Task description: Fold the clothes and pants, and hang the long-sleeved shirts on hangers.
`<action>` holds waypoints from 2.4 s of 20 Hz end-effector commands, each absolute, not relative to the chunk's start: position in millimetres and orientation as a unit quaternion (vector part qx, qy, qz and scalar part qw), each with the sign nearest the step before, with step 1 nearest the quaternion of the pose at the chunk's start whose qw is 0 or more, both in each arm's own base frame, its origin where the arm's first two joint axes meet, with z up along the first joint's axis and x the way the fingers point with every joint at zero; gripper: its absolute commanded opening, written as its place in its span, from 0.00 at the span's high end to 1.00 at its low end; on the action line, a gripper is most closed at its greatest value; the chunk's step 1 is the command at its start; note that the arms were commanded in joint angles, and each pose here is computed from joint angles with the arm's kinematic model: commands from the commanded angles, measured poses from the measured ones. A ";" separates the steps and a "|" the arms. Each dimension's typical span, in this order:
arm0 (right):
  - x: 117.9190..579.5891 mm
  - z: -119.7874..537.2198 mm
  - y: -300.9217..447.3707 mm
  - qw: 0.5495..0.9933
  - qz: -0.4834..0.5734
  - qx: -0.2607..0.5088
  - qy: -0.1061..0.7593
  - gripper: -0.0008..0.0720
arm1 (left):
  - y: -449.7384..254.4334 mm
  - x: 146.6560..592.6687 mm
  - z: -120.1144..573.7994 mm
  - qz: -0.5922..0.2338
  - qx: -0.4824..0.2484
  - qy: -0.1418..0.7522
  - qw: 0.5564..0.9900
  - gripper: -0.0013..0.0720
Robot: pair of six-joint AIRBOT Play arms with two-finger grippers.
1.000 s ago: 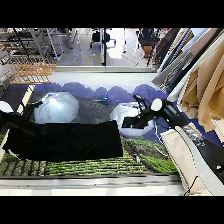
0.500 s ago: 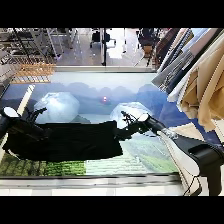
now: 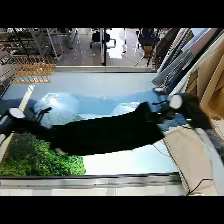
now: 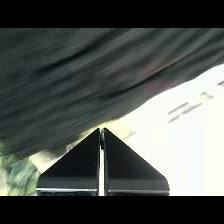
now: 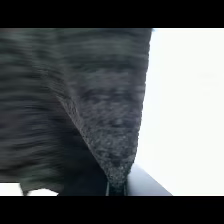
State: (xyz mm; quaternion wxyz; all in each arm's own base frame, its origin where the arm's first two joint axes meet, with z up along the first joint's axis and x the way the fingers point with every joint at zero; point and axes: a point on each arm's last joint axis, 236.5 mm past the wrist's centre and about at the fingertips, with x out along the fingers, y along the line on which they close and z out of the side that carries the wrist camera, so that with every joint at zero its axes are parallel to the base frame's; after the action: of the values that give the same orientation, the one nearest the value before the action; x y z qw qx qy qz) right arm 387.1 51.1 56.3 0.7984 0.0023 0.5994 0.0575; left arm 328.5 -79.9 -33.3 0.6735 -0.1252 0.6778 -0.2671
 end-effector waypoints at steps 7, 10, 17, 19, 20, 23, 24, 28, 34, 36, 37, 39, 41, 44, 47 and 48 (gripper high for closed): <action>372.0 119.7 165.4 0.852 0.133 0.018 0.506 0.94 | -161.4 352.7 -61.7 -0.299 -0.076 0.643 0.701 0.95; 363.6 123.8 289.5 0.864 0.230 0.045 0.446 0.94 | -111.3 342.8 -30.6 -0.252 -0.077 0.670 0.694 0.95; 334.8 59.6 500.7 0.829 0.383 0.079 0.400 0.31 | -12.3 309.6 66.2 -0.140 -0.133 0.624 0.757 0.95; 348.5 68.7 475.1 0.829 0.381 0.009 0.409 0.25 | -10.9 309.5 74.7 -0.140 -0.127 0.611 0.769 0.95; 367.4 82.3 444.6 0.840 0.358 -0.008 0.408 0.29 | -15.0 310.9 75.5 -0.147 -0.128 0.608 0.770 0.95; 419.5 115.8 325.6 0.863 0.258 0.013 0.435 0.29 | -52.9 330.8 77.6 -0.211 -0.152 0.571 0.778 0.95; 426.4 117.6 282.7 0.860 0.224 0.020 0.457 0.29 | -70.7 337.9 77.2 -0.238 -0.161 0.556 0.780 0.95; 393.4 83.2 202.5 0.784 0.235 0.092 0.568 0.14 | -119.6 357.8 32.1 -0.280 -0.147 0.557 0.768 0.95; 385.1 -13.2 180.4 0.718 0.218 0.224 0.622 0.06 | -147.9 351.4 -71.7 -0.279 -0.154 0.654 0.686 0.95; 391.3 -32.7 199.1 0.693 0.244 0.260 0.626 0.03 | -149.6 336.5 -91.8 -0.283 -0.163 0.687 0.650 0.95; 394.5 -43.6 206.6 0.681 0.253 0.276 0.629 0.03 | -150.5 329.6 -96.5 -0.286 -0.166 0.698 0.635 0.95; 395.9 -61.2 222.4 0.651 0.274 0.302 0.641 0.03 | -151.2 325.8 -96.7 -0.289 -0.167 0.704 0.627 0.95; 391.2 -68.6 246.9 0.614 0.307 0.321 0.653 0.03 | -151.5 325.5 -94.3 -0.291 -0.166 0.703 0.628 0.95; 375.3 -81.7 283.1 0.572 0.338 0.304 0.683 0.03 | -152.3 319.9 -92.2 -0.296 -0.167 0.709 0.618 0.95; 370.1 -68.3 321.7 0.573 0.375 0.280 0.673 0.60 | -153.4 313.4 -89.4 -0.303 -0.167 0.715 0.607 0.95; 370.3 -58.1 329.4 0.575 0.389 0.270 0.667 0.92 | -153.7 311.0 -86.5 -0.306 -0.166 0.717 0.604 0.95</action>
State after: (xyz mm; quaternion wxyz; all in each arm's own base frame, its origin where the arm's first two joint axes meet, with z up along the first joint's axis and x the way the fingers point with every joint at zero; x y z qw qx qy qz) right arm 378.0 298.1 -72.2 0.5888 0.2819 0.6720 0.3495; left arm 317.7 -152.4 -90.2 0.6150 -0.1665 0.7106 -0.2985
